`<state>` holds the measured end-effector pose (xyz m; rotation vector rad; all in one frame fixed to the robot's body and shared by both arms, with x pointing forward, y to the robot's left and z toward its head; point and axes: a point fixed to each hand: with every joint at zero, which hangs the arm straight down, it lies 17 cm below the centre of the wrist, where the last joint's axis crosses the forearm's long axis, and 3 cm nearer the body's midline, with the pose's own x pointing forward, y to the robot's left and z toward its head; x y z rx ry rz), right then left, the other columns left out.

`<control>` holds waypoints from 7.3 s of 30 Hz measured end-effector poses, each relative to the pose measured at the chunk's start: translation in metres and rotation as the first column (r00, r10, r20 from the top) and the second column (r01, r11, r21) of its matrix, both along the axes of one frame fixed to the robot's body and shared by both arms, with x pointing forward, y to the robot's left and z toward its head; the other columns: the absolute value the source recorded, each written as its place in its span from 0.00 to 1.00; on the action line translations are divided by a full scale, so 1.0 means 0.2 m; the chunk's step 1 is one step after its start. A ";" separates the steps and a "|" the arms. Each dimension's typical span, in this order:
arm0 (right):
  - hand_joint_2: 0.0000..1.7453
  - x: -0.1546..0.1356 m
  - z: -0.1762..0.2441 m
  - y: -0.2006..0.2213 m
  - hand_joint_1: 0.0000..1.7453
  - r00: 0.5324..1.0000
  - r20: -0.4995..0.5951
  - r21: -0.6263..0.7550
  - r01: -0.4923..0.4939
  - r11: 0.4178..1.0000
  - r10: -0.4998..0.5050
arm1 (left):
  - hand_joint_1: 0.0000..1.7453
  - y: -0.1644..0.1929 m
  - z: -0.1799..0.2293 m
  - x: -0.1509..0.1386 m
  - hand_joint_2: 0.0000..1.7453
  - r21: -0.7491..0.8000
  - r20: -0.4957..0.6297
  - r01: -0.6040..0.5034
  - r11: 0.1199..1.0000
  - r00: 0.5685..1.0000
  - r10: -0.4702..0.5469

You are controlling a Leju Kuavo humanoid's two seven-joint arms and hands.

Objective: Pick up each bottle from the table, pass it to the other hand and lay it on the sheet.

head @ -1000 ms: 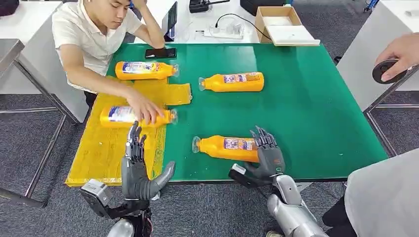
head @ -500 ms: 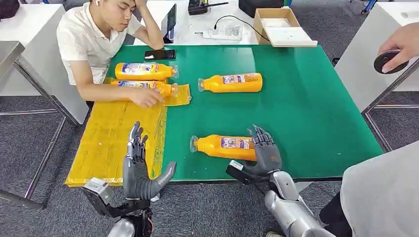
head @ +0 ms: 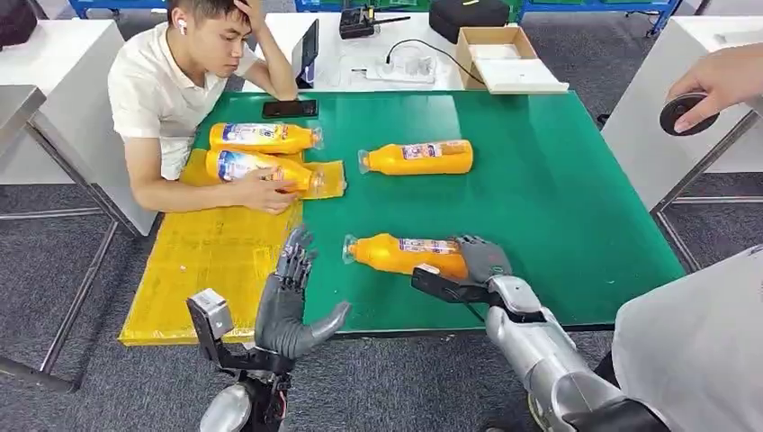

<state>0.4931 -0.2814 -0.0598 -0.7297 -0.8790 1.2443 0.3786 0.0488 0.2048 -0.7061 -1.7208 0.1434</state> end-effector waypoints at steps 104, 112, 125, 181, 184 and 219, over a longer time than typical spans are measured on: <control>0.00 -0.76 0.62 1.52 0.00 0.840 0.533 0.736 -0.520 0.433 0.101 | 1.00 0.45 -0.28 0.11 1.00 0.044 -0.155 -0.358 0.933 0.920 0.361; 0.00 -0.76 0.62 1.14 0.00 0.827 0.549 0.747 -0.423 0.512 -0.117 | 1.00 0.84 -0.33 0.14 1.00 0.628 0.368 -0.653 0.424 0.729 0.577; 0.00 -0.75 0.77 0.92 0.00 0.788 0.555 0.785 -0.390 0.481 -0.266 | 1.00 0.92 -0.60 0.39 1.00 0.857 0.472 -0.516 0.000 0.783 0.406; 0.00 -0.66 0.75 0.69 0.00 0.831 0.261 0.965 -0.244 0.099 -0.492 | 0.00 0.76 0.13 0.07 1.00 0.292 0.431 -0.659 0.693 0.738 0.519; 1.00 -0.64 0.75 0.64 0.00 0.801 0.307 0.950 -0.227 0.215 -0.513 | 0.00 0.79 0.19 0.02 1.00 0.239 0.434 -0.687 0.686 0.708 0.558; 1.00 -0.18 0.39 0.08 0.00 0.826 0.555 0.052 -0.153 0.987 0.099 | 0.00 0.61 0.27 -0.05 1.00 0.173 0.412 -0.604 0.778 0.762 0.500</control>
